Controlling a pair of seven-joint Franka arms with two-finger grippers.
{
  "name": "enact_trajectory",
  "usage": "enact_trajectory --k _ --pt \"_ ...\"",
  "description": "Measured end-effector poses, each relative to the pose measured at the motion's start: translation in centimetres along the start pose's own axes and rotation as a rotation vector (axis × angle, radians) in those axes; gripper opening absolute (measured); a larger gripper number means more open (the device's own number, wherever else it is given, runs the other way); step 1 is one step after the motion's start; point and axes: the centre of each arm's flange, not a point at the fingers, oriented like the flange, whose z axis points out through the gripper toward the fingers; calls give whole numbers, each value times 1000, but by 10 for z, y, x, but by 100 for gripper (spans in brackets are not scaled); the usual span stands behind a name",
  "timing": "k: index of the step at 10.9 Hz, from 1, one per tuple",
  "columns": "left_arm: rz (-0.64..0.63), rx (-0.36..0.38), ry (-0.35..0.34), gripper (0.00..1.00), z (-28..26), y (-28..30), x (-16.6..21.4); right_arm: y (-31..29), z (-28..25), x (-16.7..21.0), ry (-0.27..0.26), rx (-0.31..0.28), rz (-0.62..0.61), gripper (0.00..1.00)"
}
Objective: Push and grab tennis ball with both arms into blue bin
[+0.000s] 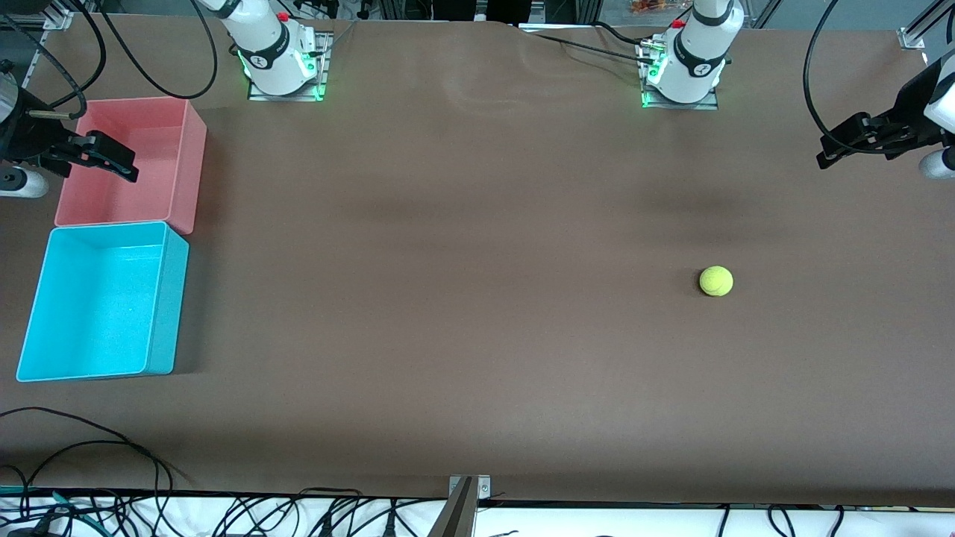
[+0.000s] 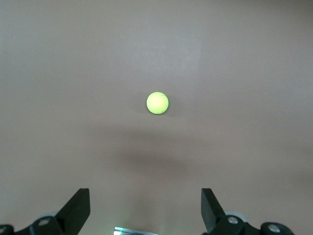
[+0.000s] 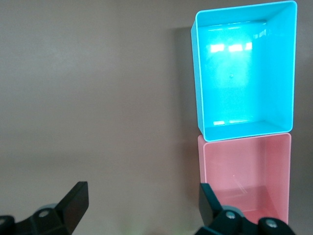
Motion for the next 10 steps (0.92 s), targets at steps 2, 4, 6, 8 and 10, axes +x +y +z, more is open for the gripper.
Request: enact_trajectory --k 2,4,6,8,10 --pt "0 0 0 100 0 0 0 4 1 1 -3 0 7 100" --pt "0 0 0 100 0 0 0 5 1 1 -4 0 10 100" --pt "0 0 0 100 0 0 0 5 2 1 -6 0 11 100" --pt "0 0 0 100 0 0 0 5 4 2 -9 0 11 100" --pt "0 0 0 100 0 0 0 6 5 3 -9 0 14 100"
